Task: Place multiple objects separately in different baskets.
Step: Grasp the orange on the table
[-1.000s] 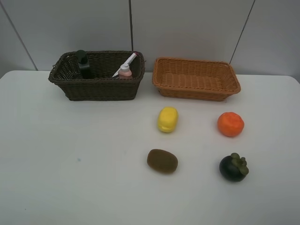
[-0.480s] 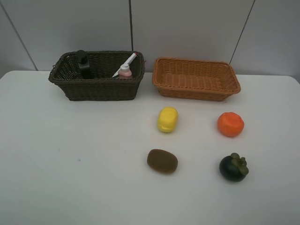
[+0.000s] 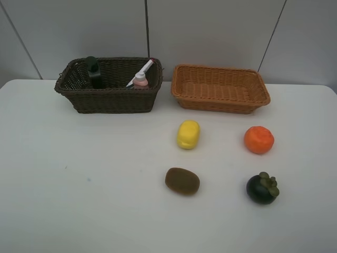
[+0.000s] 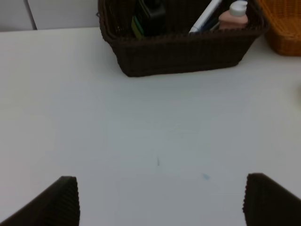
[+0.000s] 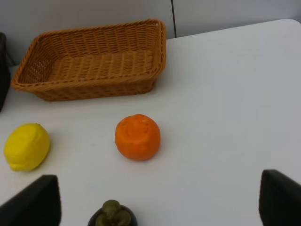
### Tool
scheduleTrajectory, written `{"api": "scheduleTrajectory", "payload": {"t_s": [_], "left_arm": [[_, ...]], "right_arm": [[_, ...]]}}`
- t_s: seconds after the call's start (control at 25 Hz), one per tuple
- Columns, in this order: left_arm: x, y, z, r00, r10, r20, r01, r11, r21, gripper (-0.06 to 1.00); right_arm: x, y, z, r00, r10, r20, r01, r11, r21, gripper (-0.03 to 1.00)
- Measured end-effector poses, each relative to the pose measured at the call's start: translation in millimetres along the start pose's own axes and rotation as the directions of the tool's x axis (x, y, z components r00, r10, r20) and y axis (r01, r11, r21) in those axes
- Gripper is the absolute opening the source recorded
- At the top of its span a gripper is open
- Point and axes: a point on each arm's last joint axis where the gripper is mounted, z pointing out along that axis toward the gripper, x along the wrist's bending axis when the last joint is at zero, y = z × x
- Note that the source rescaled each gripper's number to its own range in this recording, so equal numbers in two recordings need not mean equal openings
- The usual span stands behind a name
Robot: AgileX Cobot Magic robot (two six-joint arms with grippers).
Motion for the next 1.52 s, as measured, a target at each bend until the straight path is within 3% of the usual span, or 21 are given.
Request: {"api": "scheduleTrajectory", "payload": {"t_s": [0.32,1.52], "left_arm": [[6.0,-1.9,-0.2,0.998,-0.005,0.062,0.004,1.000,0.017,0.91],[7.0,-2.2,-0.2,0.998,-0.018,0.057,0.017,1.000,0.022,0.91]], "right_arm": [[-0.1,0.0,0.0,1.000,0.000,0.001,0.000,1.000,0.000,0.99],[-0.1,0.0,0.0,1.000,0.000,0.001,0.000,1.000,0.000,0.99]]}}
